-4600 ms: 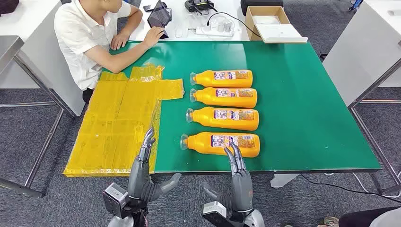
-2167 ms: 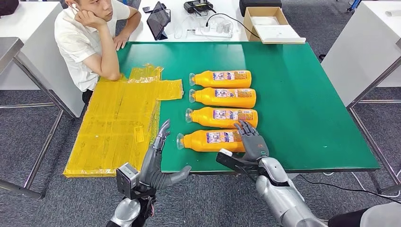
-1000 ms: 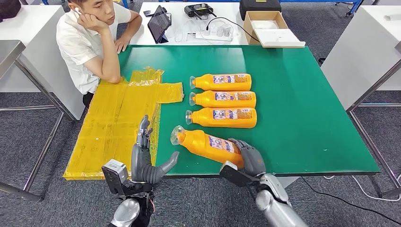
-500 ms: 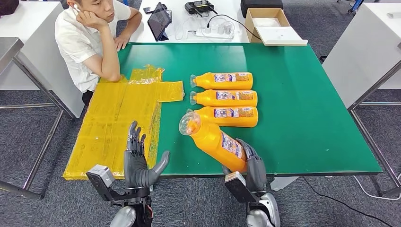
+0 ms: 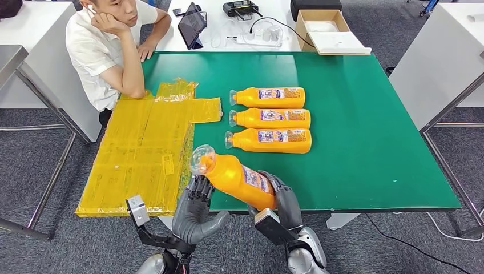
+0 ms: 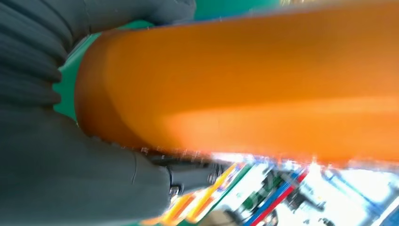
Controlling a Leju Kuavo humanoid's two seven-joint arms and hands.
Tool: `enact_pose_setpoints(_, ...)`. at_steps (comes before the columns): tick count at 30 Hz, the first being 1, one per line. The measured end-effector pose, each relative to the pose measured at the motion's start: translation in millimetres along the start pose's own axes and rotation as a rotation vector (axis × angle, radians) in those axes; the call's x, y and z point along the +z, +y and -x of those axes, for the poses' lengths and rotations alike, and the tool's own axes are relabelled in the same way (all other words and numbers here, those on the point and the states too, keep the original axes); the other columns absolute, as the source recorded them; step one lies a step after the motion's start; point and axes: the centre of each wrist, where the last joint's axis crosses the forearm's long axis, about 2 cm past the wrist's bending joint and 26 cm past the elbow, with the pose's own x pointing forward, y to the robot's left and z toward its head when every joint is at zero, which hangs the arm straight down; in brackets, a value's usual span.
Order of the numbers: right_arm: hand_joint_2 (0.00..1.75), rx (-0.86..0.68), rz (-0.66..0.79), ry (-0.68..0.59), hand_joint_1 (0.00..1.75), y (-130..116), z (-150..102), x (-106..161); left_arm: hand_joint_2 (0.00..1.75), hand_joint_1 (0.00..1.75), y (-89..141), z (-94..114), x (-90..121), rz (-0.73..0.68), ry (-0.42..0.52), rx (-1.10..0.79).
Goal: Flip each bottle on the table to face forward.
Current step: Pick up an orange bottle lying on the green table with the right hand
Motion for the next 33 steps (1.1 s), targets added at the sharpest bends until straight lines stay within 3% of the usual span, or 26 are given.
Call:
enact_pose_setpoints(6,1.75,0.002,-0.099,-0.105,1.75,27.9,-21.5,-11.2,1.75,0.00,8.9,8.9,-1.9,-0.106,0.082,0.015)
enact_pose_setpoints(11,1.75,-0.028,-0.149,-0.138,1.75,44.6,-32.8,-10.0,1.75,0.00,12.9,13.3,-6.0,-0.153,0.087,0.007)
enact_pose_setpoints(21,1.75,-0.064,-0.177,-0.143,1.75,55.6,-36.9,-6.0,1.75,0.00,16.3,19.9,-4.8,-0.209,0.067,-0.082)
enact_pose_setpoints(22,1.75,-0.064,-0.179,-0.143,1.75,55.9,-36.9,-5.8,1.75,0.14,16.4,20.3,-4.6,-0.210,0.067,-0.084)
enact_pose_setpoints(23,1.75,-0.065,-0.180,-0.143,1.70,56.2,-36.9,-5.7,1.75,0.58,16.6,20.7,-4.4,-0.211,0.068,-0.085)
enact_pose_setpoints(25,1.75,-0.066,-0.182,-0.141,0.88,56.5,-36.7,-5.5,1.75,1.45,16.6,21.2,-4.3,-0.214,0.066,-0.088)
enact_pose_setpoints(26,1.75,-0.067,-0.185,-0.140,0.44,56.8,-36.6,-5.2,1.75,1.75,16.4,21.3,-4.4,-0.216,0.059,-0.093)
enact_pose_setpoints(27,1.75,-0.070,-0.193,-0.138,0.05,57.5,-36.6,-4.7,1.75,1.75,16.1,21.3,-4.6,-0.219,0.046,-0.100)
enact_pose_setpoints(28,1.75,-0.074,-0.206,-0.135,0.00,59.1,-36.9,-3.8,1.75,1.75,15.6,20.9,-5.1,-0.224,0.029,-0.110)
enact_pose_setpoints(32,0.00,-0.096,-0.257,-0.114,0.00,67.7,-37.0,5.4,1.75,1.75,14.6,13.5,-8.8,-0.240,-0.053,-0.136)
enact_pose_setpoints(33,0.00,-0.102,-0.258,-0.107,0.00,68.9,-36.2,7.9,1.75,1.75,14.3,11.1,-9.2,-0.245,-0.066,-0.133)
